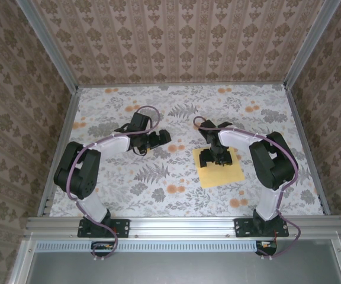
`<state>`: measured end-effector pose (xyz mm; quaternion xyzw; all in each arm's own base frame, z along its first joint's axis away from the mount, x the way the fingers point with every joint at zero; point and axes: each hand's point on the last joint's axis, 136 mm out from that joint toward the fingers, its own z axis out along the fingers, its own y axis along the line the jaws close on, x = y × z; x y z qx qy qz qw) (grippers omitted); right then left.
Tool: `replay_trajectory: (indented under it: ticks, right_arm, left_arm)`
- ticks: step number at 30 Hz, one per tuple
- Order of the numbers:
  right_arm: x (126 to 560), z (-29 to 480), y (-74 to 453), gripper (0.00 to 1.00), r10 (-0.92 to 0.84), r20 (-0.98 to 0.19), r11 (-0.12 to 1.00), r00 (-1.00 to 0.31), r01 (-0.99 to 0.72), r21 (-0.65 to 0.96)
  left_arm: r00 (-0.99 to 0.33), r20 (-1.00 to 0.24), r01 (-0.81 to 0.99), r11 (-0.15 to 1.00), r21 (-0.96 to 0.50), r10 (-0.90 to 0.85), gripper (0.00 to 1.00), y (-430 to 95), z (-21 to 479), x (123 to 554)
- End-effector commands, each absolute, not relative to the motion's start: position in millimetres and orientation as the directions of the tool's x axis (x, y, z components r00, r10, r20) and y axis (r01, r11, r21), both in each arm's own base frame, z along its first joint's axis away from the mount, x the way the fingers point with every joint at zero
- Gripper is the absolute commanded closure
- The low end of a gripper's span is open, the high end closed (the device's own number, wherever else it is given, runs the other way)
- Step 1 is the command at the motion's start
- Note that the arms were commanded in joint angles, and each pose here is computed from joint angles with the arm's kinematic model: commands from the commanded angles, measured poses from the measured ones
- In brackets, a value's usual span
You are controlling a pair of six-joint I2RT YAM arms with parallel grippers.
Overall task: Fold a paper plane with a square sheet of paper (pick it up from the middle)
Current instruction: Fold the square sheet of paper in half at the center of the table.
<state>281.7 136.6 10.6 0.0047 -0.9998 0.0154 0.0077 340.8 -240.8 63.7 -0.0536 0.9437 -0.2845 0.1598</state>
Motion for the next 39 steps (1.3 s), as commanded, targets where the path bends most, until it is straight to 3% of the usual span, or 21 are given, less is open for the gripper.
replay_trajectory:
  ticks: [1,14,20,24,30,35,39]
  right_arm:
    - [265.1,-14.1,120.3,0.18,0.023,0.068,0.994,-0.997,0.016,-0.112]
    - [273.7,-0.6,124.1,0.29,0.059,-0.004,0.995,-0.998,0.059,-0.077]
    - [282.2,22.4,164.3,0.43,0.087,-0.044,0.983,-0.995,0.079,0.166]
    - [286.4,42.2,208.4,0.54,0.097,-0.037,0.906,-0.995,0.073,0.418]
    - [295.8,88.6,260.2,0.61,0.074,-0.063,0.711,-0.995,0.008,0.703]
    - [295.7,116.8,281.3,0.62,0.05,-0.069,0.564,-0.996,-0.029,0.825]
    - [296.5,108.7,280.2,0.6,0.06,-0.035,0.556,-0.998,0.004,0.831]
  left_arm:
    - [-0.942,-0.277,-0.008,0.838,-0.545,-0.189,0.0,-241.6,65.6,345.0]
    - [-0.943,-0.275,-0.006,0.839,-0.544,-0.185,0.0,-242.5,65.9,345.1]
    - [-0.943,-0.275,-0.006,0.834,-0.552,-0.188,0.02,-243.8,68.3,346.5]
    - [-0.944,-0.27,-0.003,0.819,-0.574,-0.192,0.09,-246.7,70.3,344.6]
    - [-0.938,-0.258,-0.014,0.771,-0.637,-0.23,0.15,-246.3,75.9,342.7]
    - [-0.917,-0.254,-0.05,0.719,-0.693,-0.308,0.19,-233.2,81.6,345.9]
    - [-0.91,-0.269,-0.043,0.718,-0.694,-0.315,0.2,-228.5,83.7,343.3]
